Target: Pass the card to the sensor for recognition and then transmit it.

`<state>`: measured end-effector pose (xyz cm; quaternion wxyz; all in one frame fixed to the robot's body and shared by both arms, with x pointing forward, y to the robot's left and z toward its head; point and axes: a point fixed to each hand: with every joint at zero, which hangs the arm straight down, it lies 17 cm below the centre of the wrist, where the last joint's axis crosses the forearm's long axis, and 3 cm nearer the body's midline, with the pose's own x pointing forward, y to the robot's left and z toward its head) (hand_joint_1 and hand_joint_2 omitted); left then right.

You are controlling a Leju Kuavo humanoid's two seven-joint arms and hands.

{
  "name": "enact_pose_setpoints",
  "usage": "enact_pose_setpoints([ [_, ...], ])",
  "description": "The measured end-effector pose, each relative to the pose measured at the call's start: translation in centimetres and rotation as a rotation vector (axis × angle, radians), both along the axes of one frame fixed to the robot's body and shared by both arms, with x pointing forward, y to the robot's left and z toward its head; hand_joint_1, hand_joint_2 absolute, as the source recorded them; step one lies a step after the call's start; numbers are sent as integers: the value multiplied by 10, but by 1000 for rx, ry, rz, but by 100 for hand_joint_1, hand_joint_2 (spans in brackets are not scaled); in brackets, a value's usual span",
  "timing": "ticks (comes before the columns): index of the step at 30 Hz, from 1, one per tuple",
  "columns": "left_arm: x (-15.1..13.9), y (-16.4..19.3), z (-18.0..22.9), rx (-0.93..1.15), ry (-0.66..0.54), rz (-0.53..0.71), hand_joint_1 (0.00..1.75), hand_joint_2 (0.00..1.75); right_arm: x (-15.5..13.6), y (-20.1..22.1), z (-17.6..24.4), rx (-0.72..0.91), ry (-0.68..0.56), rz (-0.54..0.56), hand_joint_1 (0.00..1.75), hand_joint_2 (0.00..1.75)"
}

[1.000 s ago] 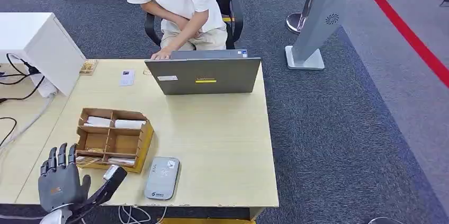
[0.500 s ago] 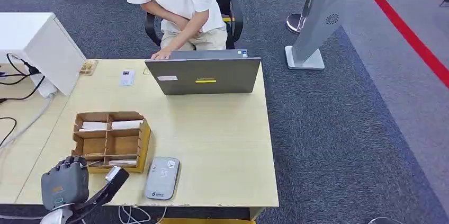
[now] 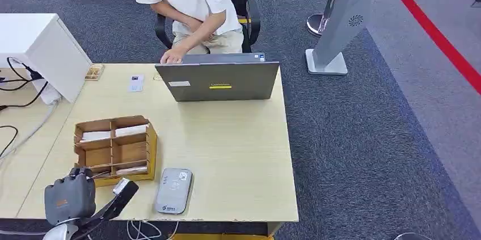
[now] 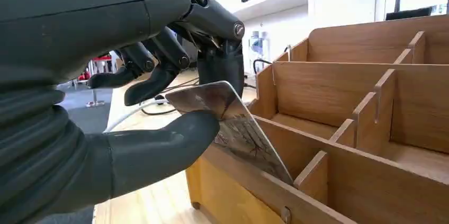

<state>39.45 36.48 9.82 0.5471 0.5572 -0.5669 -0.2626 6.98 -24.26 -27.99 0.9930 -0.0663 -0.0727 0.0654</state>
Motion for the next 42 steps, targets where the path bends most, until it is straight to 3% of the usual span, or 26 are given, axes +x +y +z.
enact_pose_setpoints([
  [5,-2,-8,10,24,-5,-24,175,175,-2,0,0,1,5,-4,0,175],
  [6,-5,-18,27,45,-37,-54,175,175,-2,2,0,3,6,-7,0,175],
  [7,-11,-44,71,91,-127,-138,175,175,-3,2,0,5,6,-17,0,175],
  [20,-42,-105,156,159,-350,-363,175,175,-5,3,0,12,3,-61,0,175],
  [26,-44,-119,214,197,-549,-397,175,175,-4,3,0,9,0,-20,0,175],
  [30,-21,-117,253,287,-689,-350,175,175,-2,5,0,9,-1,35,0,175],
  [42,117,-84,258,529,-593,-223,175,175,2,17,1,11,8,153,0,175],
])
